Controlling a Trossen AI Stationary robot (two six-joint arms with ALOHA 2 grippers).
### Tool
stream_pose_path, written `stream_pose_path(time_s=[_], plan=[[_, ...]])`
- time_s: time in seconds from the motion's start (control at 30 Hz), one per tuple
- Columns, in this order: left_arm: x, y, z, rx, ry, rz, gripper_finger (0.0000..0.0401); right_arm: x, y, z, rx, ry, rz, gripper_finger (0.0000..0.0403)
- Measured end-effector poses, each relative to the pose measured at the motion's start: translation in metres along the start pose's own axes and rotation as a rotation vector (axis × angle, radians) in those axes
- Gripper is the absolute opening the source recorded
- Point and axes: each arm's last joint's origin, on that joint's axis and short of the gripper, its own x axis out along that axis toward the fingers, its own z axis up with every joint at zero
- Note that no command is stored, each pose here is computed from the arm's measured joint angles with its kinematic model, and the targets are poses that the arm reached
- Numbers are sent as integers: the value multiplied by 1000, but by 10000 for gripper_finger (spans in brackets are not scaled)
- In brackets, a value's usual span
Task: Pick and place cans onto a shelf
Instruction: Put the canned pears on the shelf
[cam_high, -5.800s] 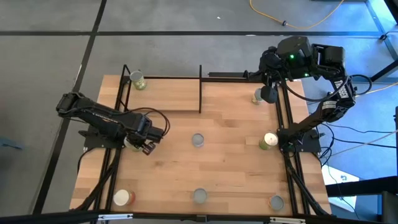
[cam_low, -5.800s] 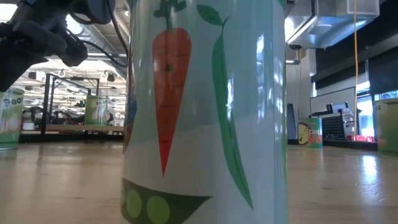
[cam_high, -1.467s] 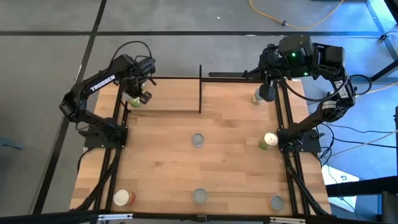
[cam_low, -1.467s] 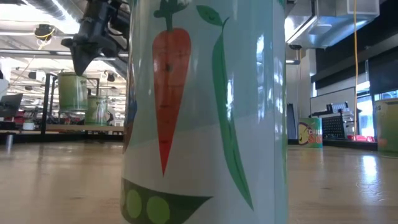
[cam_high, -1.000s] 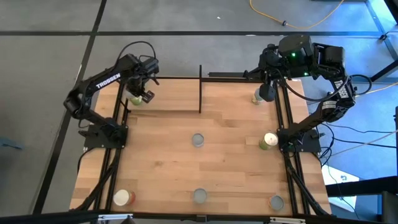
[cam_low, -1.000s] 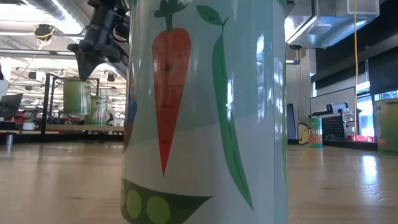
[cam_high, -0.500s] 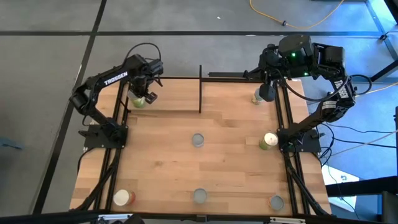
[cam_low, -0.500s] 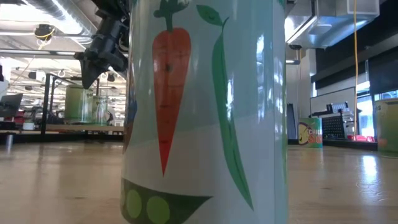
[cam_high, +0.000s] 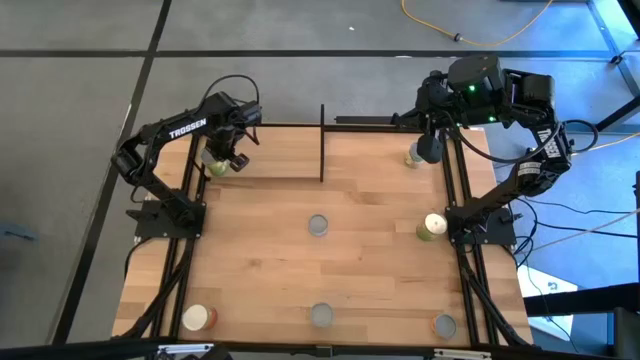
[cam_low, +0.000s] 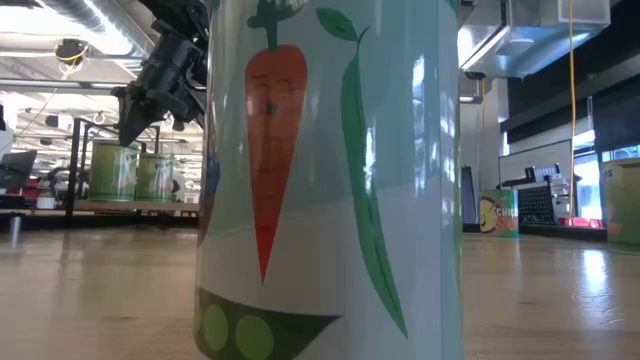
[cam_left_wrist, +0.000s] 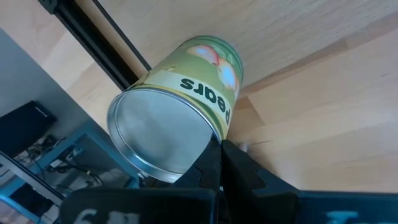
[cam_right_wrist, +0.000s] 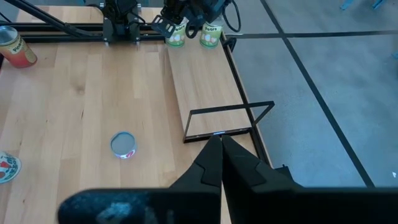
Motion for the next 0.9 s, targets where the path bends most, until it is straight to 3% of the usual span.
stream_pose_path(time_s=[0.67, 0.9], plan=[[-5, 6, 6, 2, -49, -1, 0, 0, 0, 0, -3, 0, -1, 4], [-5, 5, 6, 2, -45, -19, 31, 0, 0, 0, -3, 0, -1, 4]])
